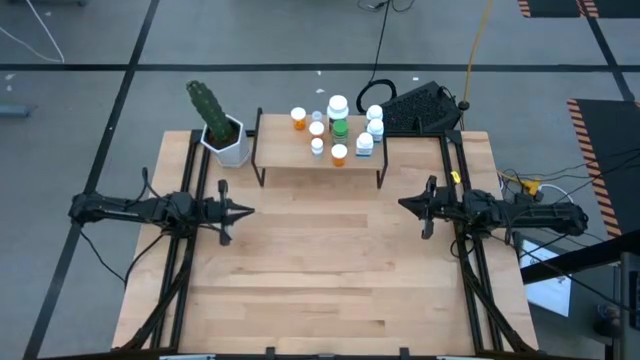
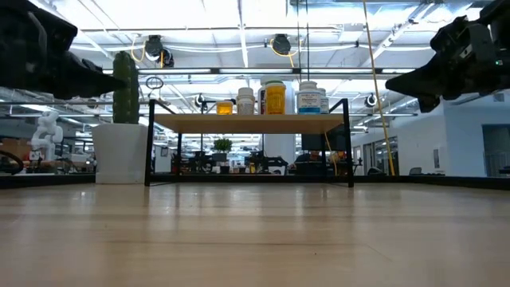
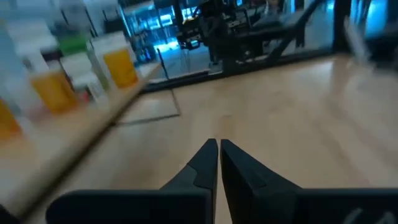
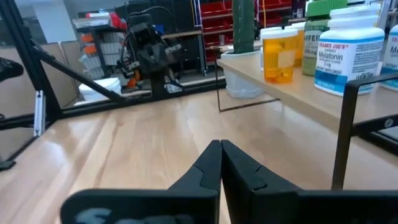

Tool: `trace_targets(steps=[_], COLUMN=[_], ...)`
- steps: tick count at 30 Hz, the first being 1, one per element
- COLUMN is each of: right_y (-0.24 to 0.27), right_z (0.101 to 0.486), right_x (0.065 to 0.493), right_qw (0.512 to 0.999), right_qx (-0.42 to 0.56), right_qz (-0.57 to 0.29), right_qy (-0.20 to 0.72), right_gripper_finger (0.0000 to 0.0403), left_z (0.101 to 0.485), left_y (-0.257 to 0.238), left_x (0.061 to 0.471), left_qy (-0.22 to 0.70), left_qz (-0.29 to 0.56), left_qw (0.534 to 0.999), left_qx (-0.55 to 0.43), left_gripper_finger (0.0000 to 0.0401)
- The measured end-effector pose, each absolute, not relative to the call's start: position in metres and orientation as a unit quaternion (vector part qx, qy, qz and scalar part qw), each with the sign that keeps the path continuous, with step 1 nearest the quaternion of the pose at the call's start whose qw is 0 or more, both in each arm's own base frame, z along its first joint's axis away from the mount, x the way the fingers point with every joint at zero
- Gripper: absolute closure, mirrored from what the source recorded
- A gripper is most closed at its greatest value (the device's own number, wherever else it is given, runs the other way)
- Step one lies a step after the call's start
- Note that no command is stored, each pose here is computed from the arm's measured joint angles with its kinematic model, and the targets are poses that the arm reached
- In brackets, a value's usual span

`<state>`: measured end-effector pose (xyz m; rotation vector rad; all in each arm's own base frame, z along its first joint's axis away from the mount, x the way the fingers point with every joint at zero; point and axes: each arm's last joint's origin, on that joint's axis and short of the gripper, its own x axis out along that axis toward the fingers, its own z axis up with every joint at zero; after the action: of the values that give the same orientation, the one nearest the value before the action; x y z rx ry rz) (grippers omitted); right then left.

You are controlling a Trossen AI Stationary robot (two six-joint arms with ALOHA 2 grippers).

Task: Pick and place medicine bottles onto shelf by color
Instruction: Return to Home Position

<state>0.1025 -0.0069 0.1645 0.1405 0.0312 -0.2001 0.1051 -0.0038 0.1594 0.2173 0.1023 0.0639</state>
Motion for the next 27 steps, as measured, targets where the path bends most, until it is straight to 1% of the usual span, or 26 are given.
trace_targets(steps=[3,6,16,27], right_y=[-0.0069,-0.0069,-0.0069,-0.0069], right_z=[0.165,0.1657,0.1675,0.1677], right_x=[0.1026,0.1026,0.1027,0.1027], right_qw=[0.992,0.992,0.993,0.993], right_qx=[0.076,0.07,0.068,0.068], right_qz=[-0.1,-0.1,-0.099,-0.099], right_qy=[0.013,0.009,0.0,-0.001], right_gripper_finger=[0.0403,0.0403,0.0403,0.0403], left_z=[0.159,0.16,0.1616,0.1618], left_y=[-0.0034,-0.0033,-0.003,-0.0031], left_x=[0.1054,0.1055,0.1056,0.1056], left_qy=[0.056,0.05,0.039,0.038], left_qz=[0.034,0.037,0.046,0.046], left_qw=[0.979,0.975,0.989,0.989], left_qx=[0.192,0.214,0.136,0.132], left_gripper_finger=[0.038,0.038,0.038,0.038])
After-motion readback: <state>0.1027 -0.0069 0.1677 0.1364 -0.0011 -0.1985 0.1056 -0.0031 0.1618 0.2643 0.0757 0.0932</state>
